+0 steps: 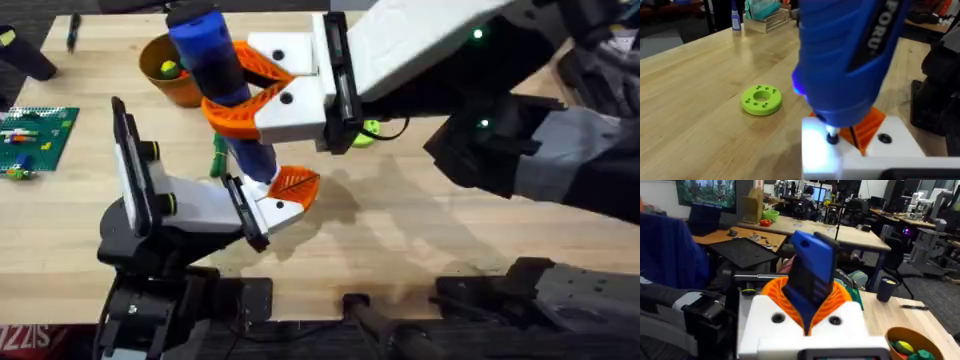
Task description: Pick up the gripper from the table and insert it into the empty holder that is missing its gripper. Then pick up a screw, insert it into the mounting hole, and use the screwdriver to tighten it. Finally, clean up the table by picking up the vegetable and placing it into the bucket.
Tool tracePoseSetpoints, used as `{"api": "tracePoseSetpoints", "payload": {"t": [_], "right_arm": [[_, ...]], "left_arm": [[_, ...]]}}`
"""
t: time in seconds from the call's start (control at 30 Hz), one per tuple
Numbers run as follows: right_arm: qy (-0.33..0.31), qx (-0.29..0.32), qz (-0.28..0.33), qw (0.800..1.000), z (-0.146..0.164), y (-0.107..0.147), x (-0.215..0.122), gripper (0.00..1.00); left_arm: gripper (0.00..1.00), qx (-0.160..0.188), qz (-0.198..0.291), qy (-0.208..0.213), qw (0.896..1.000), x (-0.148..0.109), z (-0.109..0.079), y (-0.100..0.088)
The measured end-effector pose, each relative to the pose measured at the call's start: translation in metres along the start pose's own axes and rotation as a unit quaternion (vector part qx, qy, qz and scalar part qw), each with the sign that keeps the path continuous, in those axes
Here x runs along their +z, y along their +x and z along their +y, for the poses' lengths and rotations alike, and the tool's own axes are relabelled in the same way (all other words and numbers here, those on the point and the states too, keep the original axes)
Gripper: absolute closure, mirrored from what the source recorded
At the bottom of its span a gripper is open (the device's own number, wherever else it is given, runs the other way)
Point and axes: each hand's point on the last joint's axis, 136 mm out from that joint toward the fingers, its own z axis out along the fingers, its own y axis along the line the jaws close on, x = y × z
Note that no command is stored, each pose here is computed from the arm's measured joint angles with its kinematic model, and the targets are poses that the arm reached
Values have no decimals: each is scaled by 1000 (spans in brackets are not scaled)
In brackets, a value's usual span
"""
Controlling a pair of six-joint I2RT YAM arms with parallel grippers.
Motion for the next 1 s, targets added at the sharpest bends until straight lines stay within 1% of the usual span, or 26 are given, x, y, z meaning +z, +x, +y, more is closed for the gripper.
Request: {"api": "tracePoseSetpoints", "payload": {"t": [0.3, 0.47, 0.6, 0.67, 0.7, 0.77, 0.87, 0.9, 1.0], "right_arm": [[4, -3, -3, 1000, 0, 0, -1, 970], [-4, -21, -37, 999, 5, -11, -4, 970], [-7, -11, -45, 999, 1, -19, -4, 970], [-9, -7, -45, 999, -5, -29, -3, 970], [-13, -7, -43, 999, -16, -53, 1, 970], [-14, -12, -44, 999, -21, -69, 2, 970], [-15, -11, -42, 999, -25, -81, 4, 970], [-12, 19, -18, 1000, -31, -76, 3, 970], [6, 71, 26, 997, -44, -56, -5, 970]], "left_arm": [[999, -1, 0, 0, 1000, 0, 0, 0], [999, 3, -1, -2, 1000, 0, 1, 0], [999, 3, -1, -3, 1000, 0, 1, 0], [999, 3, -1, -3, 1000, 0, 1, 0], [999, 3, -1, -3, 1000, 0, 1, 0], [999, 3, -1, -3, 1000, 0, 1, 0], [999, 3, -1, -3, 1000, 0, 1, 0], [999, 3, -1, -3, 1000, 0, 1, -1], [999, 3, -1, -3, 1000, 0, 1, 0]]}}
